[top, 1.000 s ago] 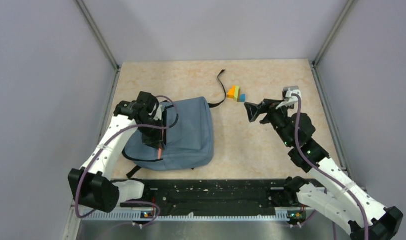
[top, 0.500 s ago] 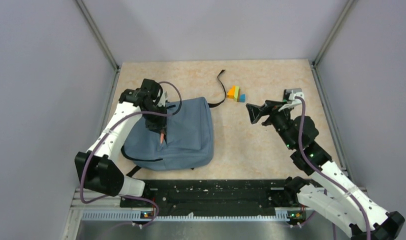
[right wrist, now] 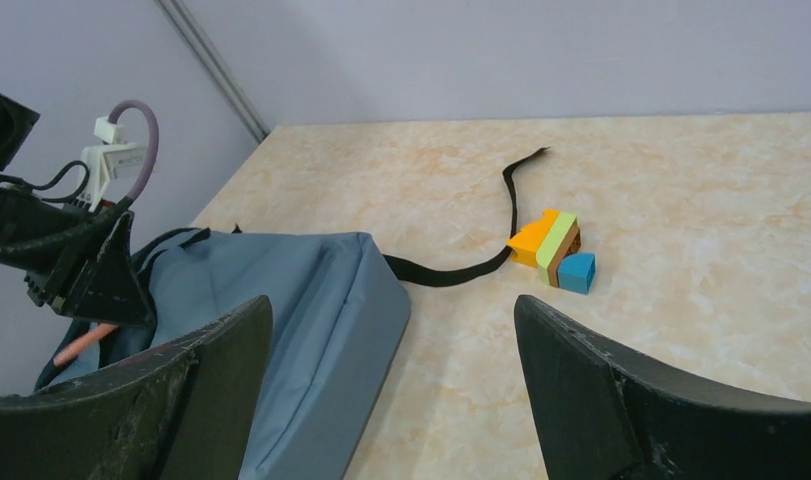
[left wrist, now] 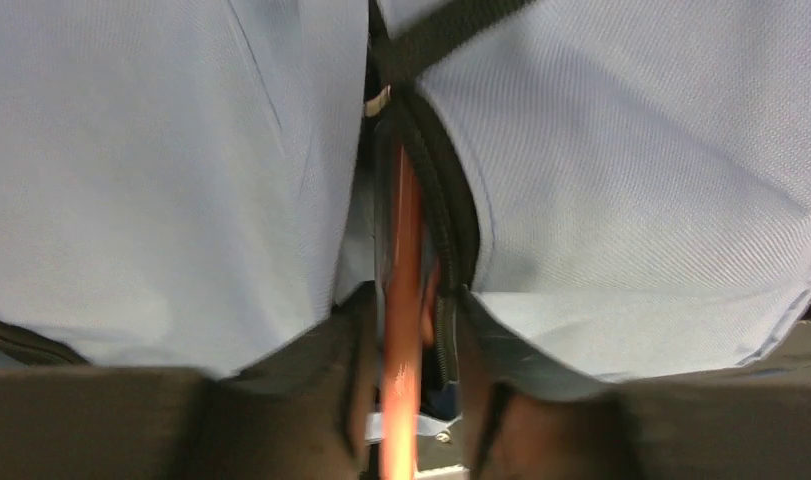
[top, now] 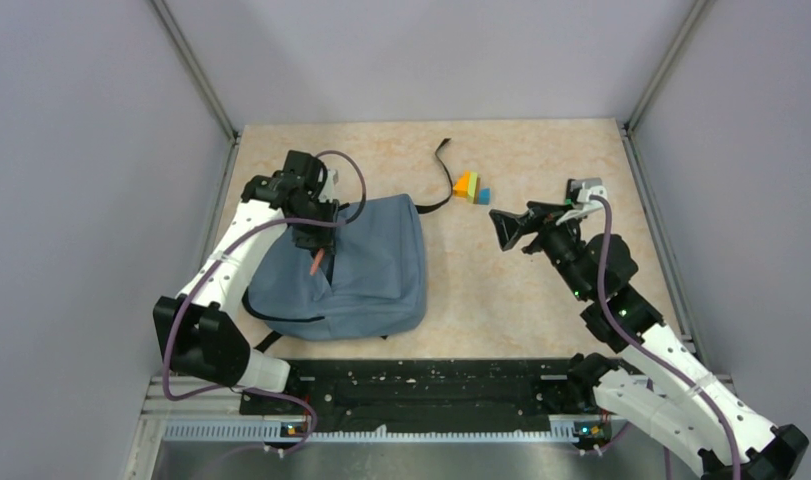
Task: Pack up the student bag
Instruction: Place the stationery in the student bag.
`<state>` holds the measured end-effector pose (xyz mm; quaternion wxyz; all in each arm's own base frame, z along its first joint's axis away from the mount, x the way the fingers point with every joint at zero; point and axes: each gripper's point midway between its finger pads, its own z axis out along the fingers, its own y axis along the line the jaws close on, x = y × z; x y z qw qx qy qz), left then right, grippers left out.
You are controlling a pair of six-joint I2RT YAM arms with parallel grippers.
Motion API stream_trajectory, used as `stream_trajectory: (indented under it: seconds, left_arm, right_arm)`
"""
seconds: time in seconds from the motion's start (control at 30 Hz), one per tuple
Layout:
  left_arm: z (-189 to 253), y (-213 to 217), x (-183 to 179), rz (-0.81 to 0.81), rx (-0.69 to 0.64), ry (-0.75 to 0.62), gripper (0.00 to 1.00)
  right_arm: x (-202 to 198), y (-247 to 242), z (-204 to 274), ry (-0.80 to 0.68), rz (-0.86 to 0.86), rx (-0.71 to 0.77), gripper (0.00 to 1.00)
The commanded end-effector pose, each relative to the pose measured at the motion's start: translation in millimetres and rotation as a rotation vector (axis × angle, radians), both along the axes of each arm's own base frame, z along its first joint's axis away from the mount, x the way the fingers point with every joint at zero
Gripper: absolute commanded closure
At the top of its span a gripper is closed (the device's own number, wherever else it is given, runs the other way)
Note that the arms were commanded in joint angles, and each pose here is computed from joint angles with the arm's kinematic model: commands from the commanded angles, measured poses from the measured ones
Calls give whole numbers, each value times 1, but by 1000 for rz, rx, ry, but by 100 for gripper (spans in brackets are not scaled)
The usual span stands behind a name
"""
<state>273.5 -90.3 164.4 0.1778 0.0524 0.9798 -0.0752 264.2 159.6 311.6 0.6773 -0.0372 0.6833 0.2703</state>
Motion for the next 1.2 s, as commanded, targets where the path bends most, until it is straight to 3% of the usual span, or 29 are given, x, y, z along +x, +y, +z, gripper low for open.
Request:
stream_trajectory:
  seconds: [0.0, 0.13, 0.37, 0.47, 0.7, 0.87, 1.07, 1.17]
  left_arm:
    - [27, 3, 30, 4, 13, -171, 54]
    - [38, 1, 29, -4, -7, -207, 37]
    - [56, -8, 23, -18, -79, -267, 36]
    - [64, -5, 14, 12, -90, -290, 38]
    - [36, -5, -50, 55, -134, -85, 44]
    - [35, -7, -80, 77, -191, -69, 47]
    - [33, -7, -81, 92, -208, -100, 63]
    - [27, -10, -79, 87, -214, -81, 66]
  right_arm:
    - [0, -1, 8, -30, 5, 27, 12]
    - [4, -1, 3, -17, -7, 7, 12]
    - [12, -1, -5, 11, -28, -19, 12]
    - [17, -3, -10, 26, -53, -35, 12]
    - [25, 1, -22, 58, -58, -58, 12]
    - [25, 4, -23, 59, -47, -48, 13]
    - [23, 9, -23, 60, -20, -36, 14]
    - [22, 9, -21, 57, -17, -32, 15]
